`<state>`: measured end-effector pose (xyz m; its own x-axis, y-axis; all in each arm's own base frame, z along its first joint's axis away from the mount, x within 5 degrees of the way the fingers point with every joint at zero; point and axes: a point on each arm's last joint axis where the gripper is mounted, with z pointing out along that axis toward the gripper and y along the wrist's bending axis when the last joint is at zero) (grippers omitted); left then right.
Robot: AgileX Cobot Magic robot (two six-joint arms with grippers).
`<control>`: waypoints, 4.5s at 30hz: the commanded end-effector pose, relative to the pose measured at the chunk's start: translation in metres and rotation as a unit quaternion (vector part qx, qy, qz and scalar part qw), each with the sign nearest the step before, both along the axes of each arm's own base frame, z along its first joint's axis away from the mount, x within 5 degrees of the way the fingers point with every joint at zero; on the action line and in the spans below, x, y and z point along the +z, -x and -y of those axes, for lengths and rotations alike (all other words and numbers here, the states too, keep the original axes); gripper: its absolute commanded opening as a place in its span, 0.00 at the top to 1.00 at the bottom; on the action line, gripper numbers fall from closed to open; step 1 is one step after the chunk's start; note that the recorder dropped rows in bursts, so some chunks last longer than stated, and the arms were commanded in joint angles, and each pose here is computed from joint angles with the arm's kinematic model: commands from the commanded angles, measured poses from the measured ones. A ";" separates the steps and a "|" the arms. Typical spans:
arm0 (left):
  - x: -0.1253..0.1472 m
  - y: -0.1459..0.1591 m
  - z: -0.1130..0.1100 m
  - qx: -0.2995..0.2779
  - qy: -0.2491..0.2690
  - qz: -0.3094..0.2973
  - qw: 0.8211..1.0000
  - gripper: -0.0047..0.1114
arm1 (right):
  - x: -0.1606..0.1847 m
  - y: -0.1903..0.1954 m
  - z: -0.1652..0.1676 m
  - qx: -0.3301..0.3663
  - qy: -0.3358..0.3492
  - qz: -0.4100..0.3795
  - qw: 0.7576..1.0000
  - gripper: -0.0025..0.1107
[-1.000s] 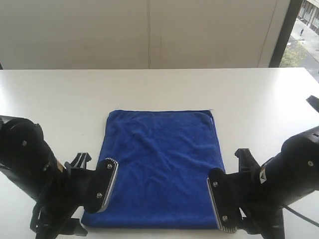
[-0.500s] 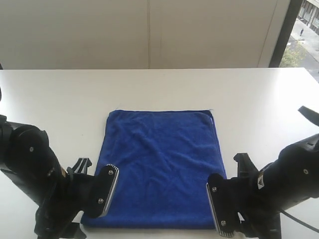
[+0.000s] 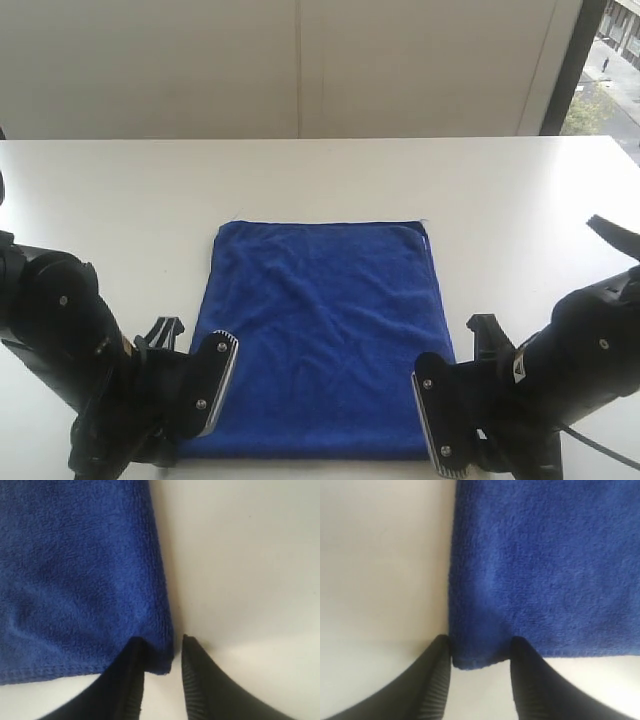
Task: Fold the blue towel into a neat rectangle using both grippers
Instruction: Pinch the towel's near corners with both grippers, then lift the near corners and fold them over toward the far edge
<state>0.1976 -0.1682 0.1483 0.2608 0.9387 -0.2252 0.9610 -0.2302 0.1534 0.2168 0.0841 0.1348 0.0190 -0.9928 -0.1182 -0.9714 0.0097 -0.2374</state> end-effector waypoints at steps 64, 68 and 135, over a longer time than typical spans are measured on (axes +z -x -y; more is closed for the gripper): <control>0.065 -0.009 -0.014 0.044 0.092 0.149 0.984 0.96 | 0.063 -0.006 0.002 -0.088 -0.076 0.157 0.981 0.98; 0.065 -0.015 -0.021 0.061 0.090 0.151 0.983 0.96 | 0.056 -0.013 0.000 -0.103 -0.088 0.162 0.977 0.98; 0.022 -0.134 -0.005 0.145 0.113 0.309 0.933 0.96 | 0.029 -0.138 0.025 -0.218 -0.106 0.205 0.948 0.98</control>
<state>0.3269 -0.1657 0.1710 0.1629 0.9354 -0.3137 0.6906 0.1190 0.7134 0.3469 0.0667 0.1618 -0.2844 -0.8819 -0.3759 -0.7151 0.4563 -0.5295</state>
